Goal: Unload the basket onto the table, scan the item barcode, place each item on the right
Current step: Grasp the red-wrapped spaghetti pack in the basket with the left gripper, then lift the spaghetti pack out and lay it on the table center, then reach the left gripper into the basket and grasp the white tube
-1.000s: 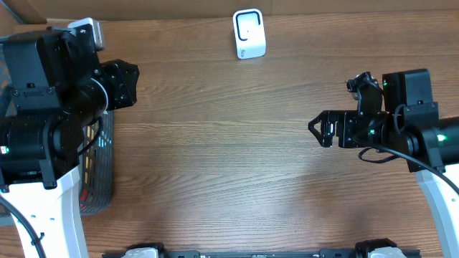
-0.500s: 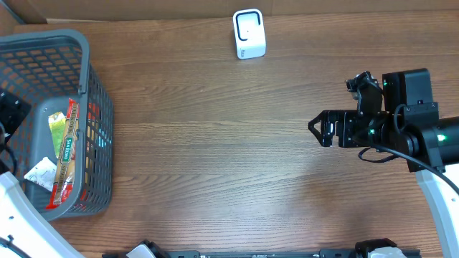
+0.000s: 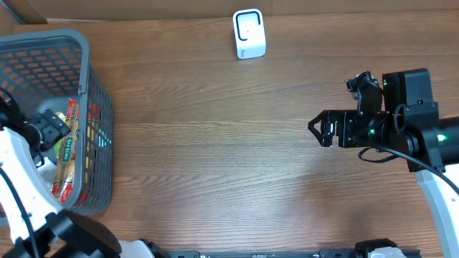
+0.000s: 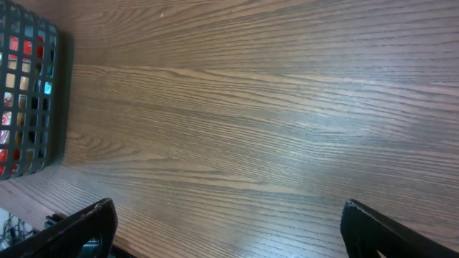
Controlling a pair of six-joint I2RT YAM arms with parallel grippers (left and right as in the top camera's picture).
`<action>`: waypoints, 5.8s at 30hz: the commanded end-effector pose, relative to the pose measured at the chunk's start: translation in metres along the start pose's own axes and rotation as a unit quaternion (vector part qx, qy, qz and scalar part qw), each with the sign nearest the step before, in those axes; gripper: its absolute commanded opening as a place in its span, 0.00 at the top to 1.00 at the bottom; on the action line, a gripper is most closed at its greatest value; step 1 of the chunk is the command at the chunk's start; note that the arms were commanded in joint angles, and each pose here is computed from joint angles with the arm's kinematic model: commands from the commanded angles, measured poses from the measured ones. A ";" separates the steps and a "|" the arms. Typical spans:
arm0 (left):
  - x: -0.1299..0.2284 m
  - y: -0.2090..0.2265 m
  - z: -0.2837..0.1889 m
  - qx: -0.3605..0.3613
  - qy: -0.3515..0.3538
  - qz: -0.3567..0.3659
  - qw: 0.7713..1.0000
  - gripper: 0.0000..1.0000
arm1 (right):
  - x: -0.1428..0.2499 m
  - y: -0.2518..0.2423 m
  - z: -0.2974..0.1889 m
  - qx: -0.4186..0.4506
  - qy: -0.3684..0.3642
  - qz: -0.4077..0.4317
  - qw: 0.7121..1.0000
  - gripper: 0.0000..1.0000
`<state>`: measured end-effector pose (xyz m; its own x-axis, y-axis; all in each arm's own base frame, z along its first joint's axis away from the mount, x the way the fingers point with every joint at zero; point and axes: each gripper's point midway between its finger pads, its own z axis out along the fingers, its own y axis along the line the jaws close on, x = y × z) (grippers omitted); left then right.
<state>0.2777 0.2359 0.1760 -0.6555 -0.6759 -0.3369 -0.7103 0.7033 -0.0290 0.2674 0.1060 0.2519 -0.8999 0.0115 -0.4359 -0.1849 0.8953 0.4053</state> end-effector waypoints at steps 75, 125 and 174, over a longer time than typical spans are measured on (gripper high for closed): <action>0.163 -0.272 -0.122 0.185 0.032 0.238 0.953 0.96 | -0.018 -0.002 0.028 -0.012 0.015 -0.001 1.000 0.00; 0.029 0.044 -0.060 -0.007 0.027 -0.237 0.971 0.42 | -0.011 -0.004 0.027 -0.008 0.030 0.005 1.000 0.00; 0.026 0.060 0.027 -0.026 -0.019 -0.204 0.978 0.96 | -0.010 -0.007 0.027 0.002 0.030 0.006 1.000 0.00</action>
<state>0.1889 0.2400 0.0766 -0.3208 -0.9255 -0.2015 -0.9437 0.3304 -0.0146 0.2857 0.1106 0.2243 -0.9358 0.0055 -0.3524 -0.1521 0.8957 0.4179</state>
